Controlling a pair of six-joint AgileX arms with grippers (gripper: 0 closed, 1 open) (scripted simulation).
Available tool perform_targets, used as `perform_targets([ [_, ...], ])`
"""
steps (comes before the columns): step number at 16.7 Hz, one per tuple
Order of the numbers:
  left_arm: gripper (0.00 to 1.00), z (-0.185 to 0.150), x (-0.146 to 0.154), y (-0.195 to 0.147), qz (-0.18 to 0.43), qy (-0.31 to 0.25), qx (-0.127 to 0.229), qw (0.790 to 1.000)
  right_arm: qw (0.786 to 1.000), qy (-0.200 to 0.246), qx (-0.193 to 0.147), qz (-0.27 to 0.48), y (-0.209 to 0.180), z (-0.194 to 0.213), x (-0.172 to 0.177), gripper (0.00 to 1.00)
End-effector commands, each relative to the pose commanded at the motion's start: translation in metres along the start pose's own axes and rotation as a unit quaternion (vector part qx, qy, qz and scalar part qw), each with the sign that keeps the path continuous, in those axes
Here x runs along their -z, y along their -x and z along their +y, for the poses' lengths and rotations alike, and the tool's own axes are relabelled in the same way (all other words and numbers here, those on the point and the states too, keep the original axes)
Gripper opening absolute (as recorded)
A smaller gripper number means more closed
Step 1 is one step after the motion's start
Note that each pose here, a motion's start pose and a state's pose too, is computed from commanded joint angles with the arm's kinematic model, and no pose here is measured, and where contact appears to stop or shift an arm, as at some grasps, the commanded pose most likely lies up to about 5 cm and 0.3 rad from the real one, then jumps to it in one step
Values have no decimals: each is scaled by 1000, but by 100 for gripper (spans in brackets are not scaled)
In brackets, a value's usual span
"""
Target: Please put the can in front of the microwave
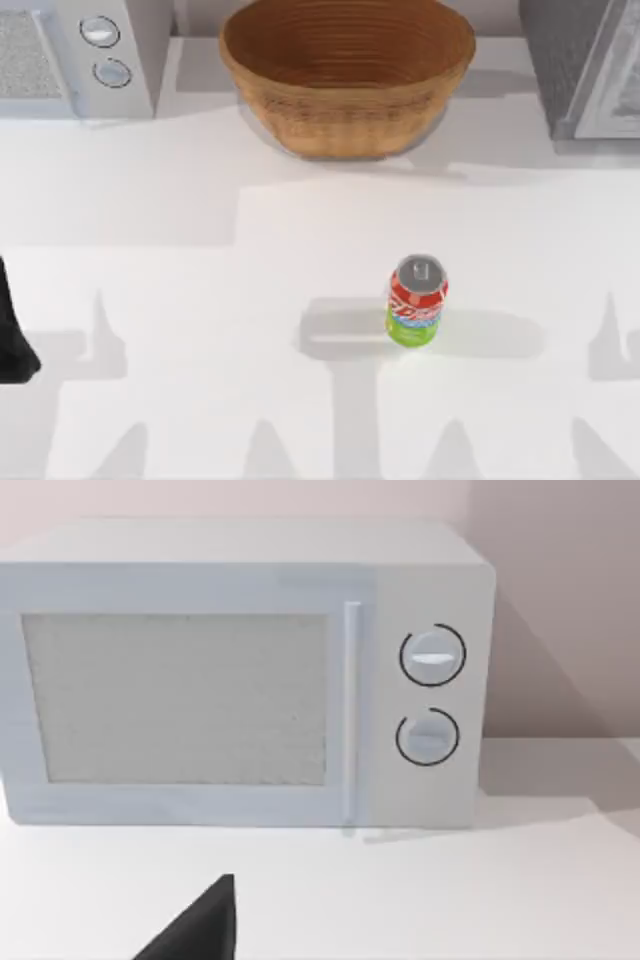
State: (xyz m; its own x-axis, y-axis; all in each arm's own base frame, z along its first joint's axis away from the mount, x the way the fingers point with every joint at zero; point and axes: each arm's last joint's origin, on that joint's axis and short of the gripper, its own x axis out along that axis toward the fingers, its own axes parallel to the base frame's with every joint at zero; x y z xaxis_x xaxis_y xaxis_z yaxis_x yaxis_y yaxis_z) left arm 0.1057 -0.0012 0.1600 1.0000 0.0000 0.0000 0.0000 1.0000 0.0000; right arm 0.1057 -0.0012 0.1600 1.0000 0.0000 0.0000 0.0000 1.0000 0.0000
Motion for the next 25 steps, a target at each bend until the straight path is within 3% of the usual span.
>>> perform_targets([
  [5, 100, -2, -6, -1, 26, -4, 12, 1000, 1000, 0, 0, 0, 0, 0, 0, 100],
  [9, 100, -11, -33, -8, 108, -18, 50, 993, 1000, 0, 0, 0, 0, 0, 0, 100],
  [13, 100, -28, -80, -31, 212, -40, 102, 971, 1000, 0, 0, 0, 0, 0, 0, 100],
  [20, 100, -103, -160, -115, 388, -101, 206, 893, 1000, 0, 0, 0, 0, 0, 0, 100],
  [25, 100, -195, -169, -177, 494, -158, 259, 815, 1000, 0, 0, 0, 0, 0, 0, 100],
])
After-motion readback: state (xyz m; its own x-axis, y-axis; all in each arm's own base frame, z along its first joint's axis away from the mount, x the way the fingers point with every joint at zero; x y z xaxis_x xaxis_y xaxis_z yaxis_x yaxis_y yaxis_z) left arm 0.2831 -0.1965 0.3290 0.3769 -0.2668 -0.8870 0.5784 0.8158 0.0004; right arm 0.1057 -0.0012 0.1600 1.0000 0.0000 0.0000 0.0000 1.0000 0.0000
